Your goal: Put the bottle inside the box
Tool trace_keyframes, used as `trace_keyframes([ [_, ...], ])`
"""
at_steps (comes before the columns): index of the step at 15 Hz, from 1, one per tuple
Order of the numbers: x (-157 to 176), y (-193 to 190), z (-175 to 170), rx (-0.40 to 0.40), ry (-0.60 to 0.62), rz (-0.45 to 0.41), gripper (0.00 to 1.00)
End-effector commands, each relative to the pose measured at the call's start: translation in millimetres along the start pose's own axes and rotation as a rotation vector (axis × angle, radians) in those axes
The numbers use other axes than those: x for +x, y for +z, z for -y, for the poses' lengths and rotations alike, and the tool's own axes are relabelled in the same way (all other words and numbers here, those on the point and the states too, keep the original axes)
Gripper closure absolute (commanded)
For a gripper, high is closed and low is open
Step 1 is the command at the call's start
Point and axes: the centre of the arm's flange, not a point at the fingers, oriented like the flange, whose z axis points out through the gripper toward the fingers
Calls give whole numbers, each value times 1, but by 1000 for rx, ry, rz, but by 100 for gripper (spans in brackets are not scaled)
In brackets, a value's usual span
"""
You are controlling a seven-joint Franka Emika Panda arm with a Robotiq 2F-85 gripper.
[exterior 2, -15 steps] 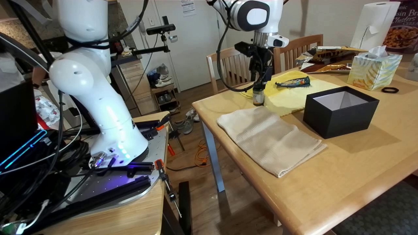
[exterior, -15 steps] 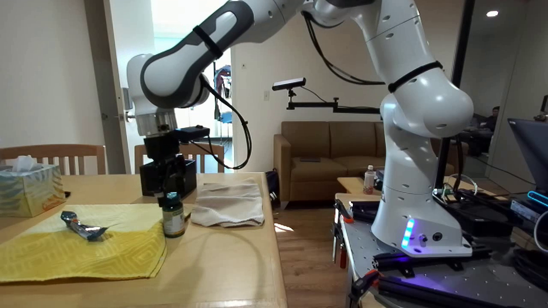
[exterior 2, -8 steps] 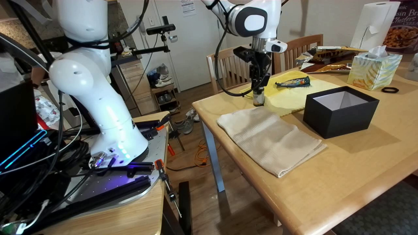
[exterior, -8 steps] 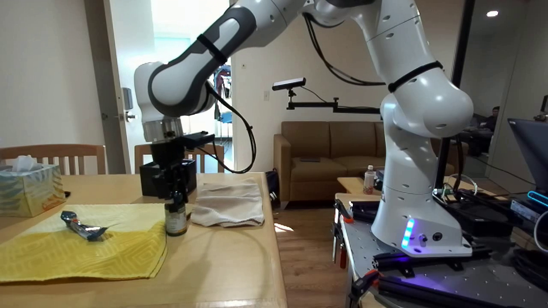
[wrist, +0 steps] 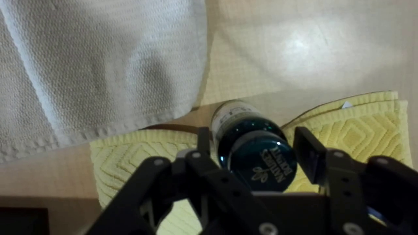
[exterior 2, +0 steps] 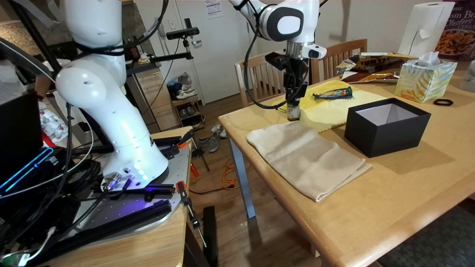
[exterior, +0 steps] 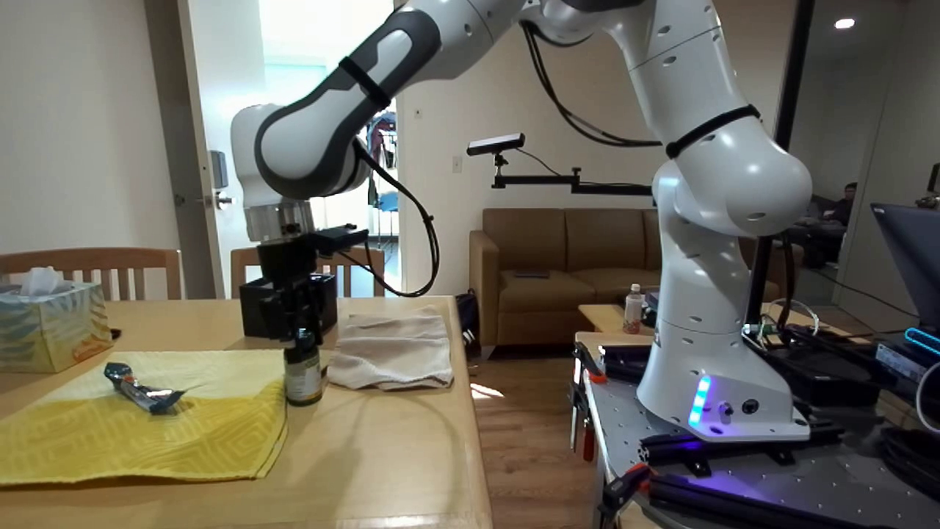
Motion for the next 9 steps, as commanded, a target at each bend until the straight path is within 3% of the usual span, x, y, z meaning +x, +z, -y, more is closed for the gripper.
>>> trace_keyframes([
  [1, -11, -5, -4, 4, -1, -16, 65],
  [2, -11, -5, -4, 3, -2, -17, 70],
  [9, -18, -22, -8, 0, -14, -22, 71],
])
